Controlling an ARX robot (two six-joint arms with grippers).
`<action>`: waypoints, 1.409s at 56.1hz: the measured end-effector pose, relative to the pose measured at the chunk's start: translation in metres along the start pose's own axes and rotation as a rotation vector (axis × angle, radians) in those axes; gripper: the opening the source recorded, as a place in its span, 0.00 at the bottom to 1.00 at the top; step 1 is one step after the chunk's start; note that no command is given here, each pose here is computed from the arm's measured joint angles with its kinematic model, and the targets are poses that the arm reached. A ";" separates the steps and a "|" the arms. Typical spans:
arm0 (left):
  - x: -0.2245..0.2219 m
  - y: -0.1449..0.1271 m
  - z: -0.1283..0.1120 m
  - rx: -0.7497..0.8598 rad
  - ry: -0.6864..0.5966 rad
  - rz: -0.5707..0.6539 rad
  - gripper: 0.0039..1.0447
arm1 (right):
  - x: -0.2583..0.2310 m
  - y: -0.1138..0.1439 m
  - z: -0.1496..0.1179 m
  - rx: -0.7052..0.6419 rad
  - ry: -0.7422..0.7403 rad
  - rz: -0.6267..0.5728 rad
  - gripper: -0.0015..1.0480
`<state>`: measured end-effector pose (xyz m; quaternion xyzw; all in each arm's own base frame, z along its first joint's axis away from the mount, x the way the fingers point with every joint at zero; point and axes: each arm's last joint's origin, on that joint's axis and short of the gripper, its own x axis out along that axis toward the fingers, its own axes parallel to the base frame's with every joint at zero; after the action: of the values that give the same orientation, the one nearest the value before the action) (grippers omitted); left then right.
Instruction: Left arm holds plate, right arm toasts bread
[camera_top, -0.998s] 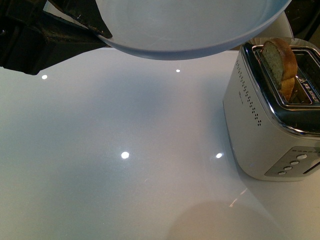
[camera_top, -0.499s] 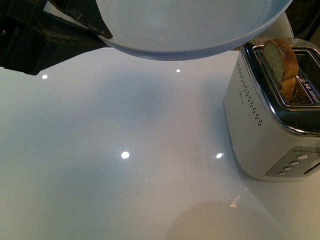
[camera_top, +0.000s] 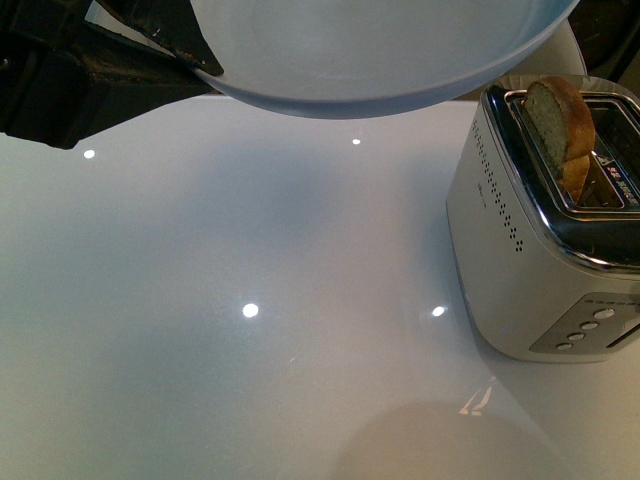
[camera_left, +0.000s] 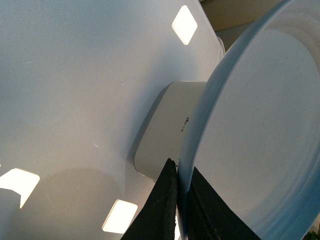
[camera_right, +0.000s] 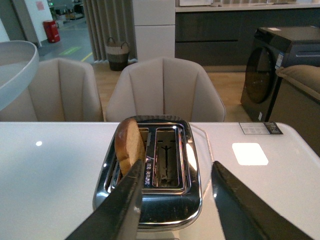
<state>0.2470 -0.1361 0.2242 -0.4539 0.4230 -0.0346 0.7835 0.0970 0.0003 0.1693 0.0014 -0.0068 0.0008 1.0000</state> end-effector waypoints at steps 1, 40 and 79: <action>0.000 0.000 0.000 0.000 0.000 0.000 0.03 | 0.000 0.000 0.000 0.000 0.000 0.000 0.48; 0.001 -0.003 0.001 0.035 -0.144 -0.033 0.03 | 0.000 0.000 0.000 0.000 0.000 0.000 0.91; -0.032 0.094 0.085 0.013 -0.274 0.124 0.03 | 0.000 0.000 0.000 0.000 0.000 0.000 0.91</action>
<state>0.2544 -0.0085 0.1943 -0.4223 0.3392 0.0733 0.8374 0.0969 0.0003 0.1693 0.0014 -0.0070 0.0008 1.0000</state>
